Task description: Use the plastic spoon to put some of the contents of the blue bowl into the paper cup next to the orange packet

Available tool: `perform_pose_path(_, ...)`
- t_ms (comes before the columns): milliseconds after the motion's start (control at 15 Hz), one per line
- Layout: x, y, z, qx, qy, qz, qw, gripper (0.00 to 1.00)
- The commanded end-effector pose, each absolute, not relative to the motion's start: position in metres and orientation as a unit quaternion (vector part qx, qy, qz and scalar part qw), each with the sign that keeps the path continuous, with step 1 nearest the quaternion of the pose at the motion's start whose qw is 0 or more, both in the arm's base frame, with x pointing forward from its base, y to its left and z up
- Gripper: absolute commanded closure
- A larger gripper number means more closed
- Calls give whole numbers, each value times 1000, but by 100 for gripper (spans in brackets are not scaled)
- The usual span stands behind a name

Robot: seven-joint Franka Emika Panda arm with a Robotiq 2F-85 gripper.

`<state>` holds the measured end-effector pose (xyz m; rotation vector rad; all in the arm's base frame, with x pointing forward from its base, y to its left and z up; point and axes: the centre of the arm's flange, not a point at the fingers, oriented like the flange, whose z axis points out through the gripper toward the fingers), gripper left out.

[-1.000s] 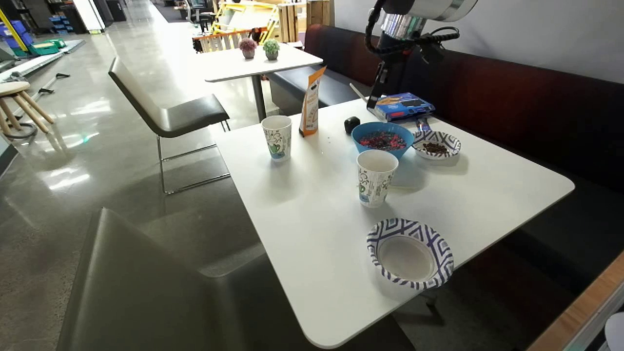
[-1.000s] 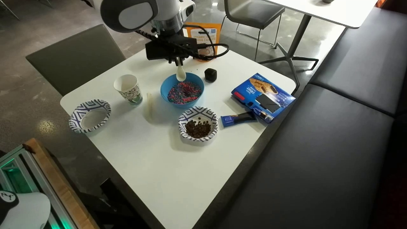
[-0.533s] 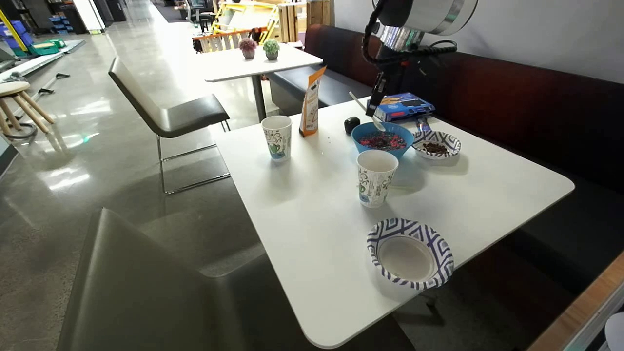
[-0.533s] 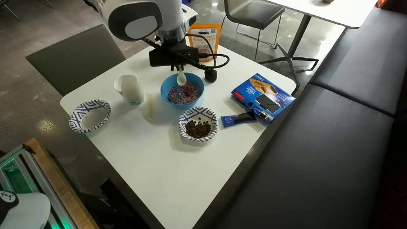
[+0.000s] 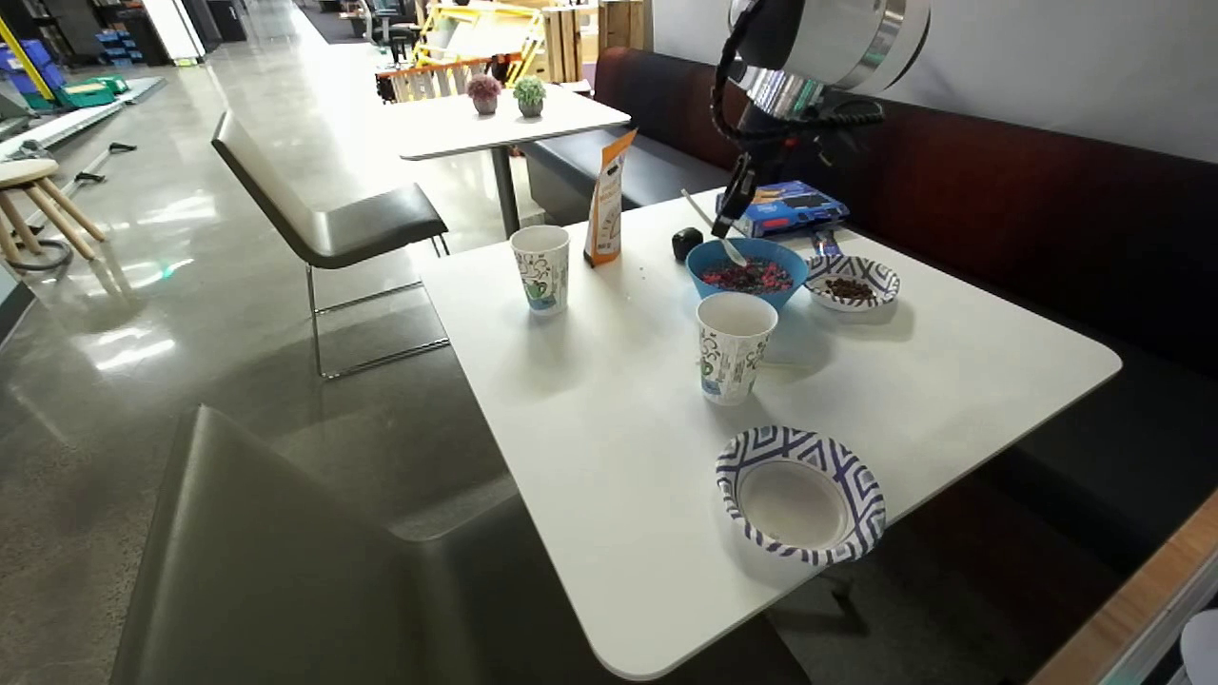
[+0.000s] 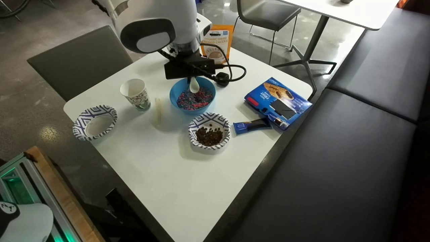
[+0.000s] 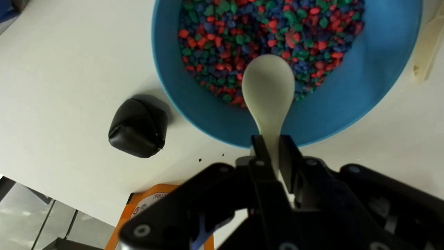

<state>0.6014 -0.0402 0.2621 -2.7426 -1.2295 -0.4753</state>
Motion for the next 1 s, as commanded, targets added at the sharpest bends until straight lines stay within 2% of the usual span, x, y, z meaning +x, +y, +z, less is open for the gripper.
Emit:
perform_pose_path(0,603,-51,238,-882,-429,-184,63,96)
perform_pose_path(467,598,-57,215,-846,-486,-209,67,96)
perform_pose_path(933,594,-72,206,-827,-521,-210,25,96)
